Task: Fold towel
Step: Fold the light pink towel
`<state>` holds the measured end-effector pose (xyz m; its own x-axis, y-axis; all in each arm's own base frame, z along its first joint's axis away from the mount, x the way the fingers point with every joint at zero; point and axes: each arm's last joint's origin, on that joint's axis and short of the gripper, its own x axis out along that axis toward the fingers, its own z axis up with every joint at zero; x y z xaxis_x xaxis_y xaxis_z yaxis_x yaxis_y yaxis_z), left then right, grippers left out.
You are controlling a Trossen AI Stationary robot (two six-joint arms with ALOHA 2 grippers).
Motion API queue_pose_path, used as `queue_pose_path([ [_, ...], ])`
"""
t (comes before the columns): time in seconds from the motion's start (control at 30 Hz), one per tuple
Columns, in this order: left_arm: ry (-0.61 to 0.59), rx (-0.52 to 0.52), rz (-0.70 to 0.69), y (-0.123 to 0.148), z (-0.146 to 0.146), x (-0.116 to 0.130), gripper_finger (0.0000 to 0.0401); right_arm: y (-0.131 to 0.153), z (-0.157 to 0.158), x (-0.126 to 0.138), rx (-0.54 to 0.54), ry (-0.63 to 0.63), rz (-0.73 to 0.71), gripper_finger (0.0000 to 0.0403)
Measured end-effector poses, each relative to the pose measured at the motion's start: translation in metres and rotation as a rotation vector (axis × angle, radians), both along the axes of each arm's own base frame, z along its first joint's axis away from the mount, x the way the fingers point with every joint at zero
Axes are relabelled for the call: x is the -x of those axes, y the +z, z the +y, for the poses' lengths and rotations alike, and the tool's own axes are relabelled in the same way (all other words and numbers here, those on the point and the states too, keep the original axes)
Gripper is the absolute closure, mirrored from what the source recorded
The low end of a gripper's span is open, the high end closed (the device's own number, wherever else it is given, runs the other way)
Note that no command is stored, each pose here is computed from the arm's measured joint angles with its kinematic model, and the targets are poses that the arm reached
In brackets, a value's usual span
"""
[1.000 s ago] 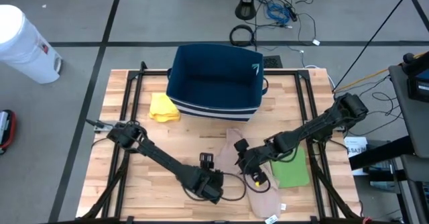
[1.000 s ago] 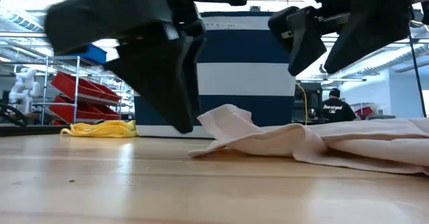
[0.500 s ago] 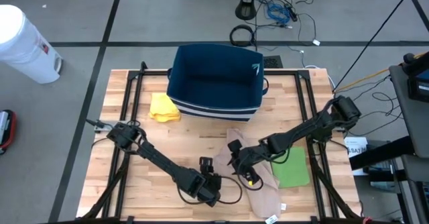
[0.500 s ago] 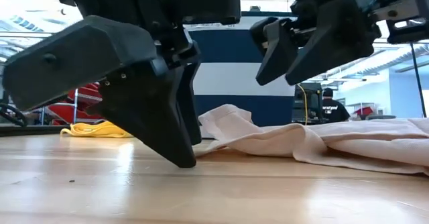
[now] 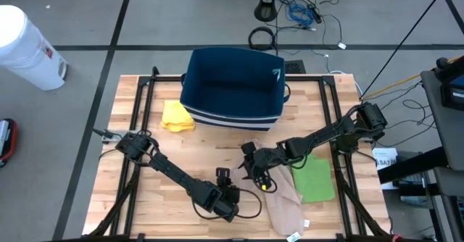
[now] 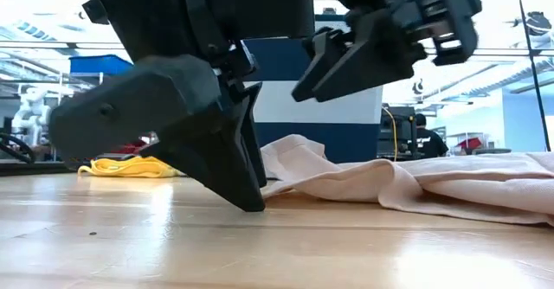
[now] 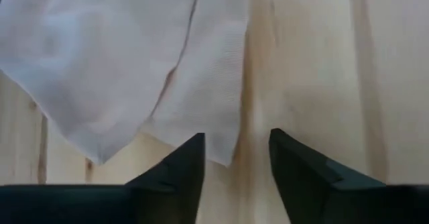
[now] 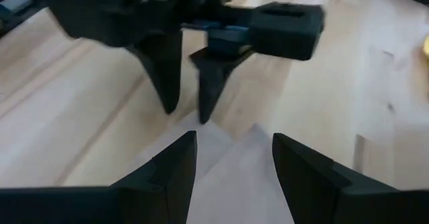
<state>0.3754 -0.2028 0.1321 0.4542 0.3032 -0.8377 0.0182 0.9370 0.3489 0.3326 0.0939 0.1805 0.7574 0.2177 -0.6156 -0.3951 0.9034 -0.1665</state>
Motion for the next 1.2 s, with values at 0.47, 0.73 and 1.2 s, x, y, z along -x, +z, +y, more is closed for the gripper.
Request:
queue_pose_path([
  [0.47,0.046,-0.018,-0.009,-0.004,0.011,-0.003,0.0282,-0.04,-0.021,-0.023,0.0,-0.019,0.009,0.022],
  [0.73,0.026,-0.007,0.004,-0.004,0.01,-0.003,0.0318,-0.033,-0.023,-0.023,0.018,-0.002,-0.026,0.022],
  [1.2,0.016,-0.033,0.034,-0.005,0.012,-0.001,0.0398,-0.038,-0.046,-0.024,-0.049,0.009,0.034,0.024],
])
